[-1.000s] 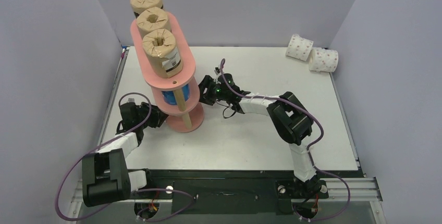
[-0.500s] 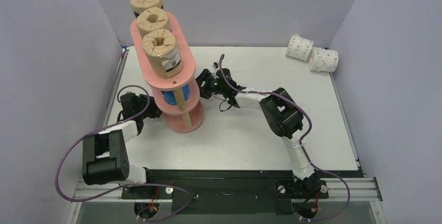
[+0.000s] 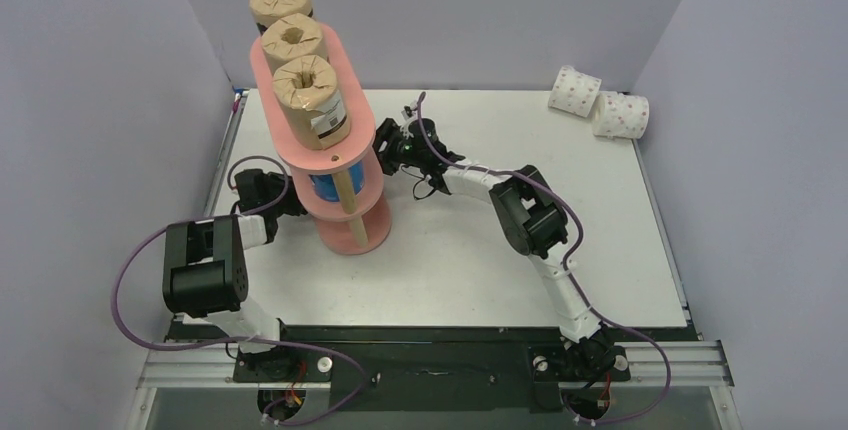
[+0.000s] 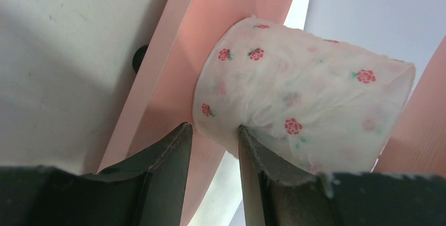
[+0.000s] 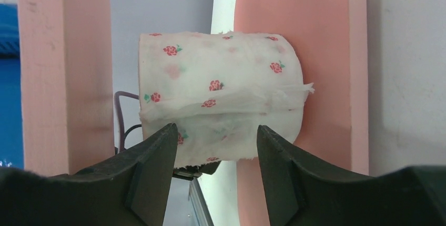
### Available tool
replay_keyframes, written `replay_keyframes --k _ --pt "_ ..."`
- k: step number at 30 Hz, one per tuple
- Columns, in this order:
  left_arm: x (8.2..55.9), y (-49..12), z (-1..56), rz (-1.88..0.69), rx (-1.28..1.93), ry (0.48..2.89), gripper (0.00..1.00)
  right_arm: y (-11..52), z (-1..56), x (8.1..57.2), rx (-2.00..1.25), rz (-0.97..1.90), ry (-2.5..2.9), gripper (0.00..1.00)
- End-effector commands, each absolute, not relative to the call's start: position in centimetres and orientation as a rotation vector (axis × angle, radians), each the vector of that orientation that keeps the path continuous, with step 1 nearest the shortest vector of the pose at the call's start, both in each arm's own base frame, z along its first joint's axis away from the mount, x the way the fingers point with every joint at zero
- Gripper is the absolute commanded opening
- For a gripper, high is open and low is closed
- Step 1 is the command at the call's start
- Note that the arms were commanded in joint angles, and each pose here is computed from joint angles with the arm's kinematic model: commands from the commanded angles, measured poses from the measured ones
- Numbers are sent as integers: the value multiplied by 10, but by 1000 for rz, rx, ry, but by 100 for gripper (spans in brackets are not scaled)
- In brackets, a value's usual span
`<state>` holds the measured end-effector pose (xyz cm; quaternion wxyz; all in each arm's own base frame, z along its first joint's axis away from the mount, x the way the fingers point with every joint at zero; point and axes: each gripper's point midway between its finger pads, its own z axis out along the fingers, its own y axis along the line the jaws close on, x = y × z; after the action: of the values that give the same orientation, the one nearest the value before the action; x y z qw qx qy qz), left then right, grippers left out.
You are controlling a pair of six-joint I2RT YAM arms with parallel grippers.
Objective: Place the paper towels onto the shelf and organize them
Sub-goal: Adjust the paper towel on the shelf.
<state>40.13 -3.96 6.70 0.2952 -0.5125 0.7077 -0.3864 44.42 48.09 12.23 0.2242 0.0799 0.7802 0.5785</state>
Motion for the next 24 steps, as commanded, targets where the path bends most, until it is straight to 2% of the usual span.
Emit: replay_keyframes --k 1,24 --pt "428 -40 82 -1080 -1313 1820 35 494 148 451 168 1654 2098 53" --pt "455 -33 88 -1048 -1285 1797 38 489 135 477 228 1630 2119 54"
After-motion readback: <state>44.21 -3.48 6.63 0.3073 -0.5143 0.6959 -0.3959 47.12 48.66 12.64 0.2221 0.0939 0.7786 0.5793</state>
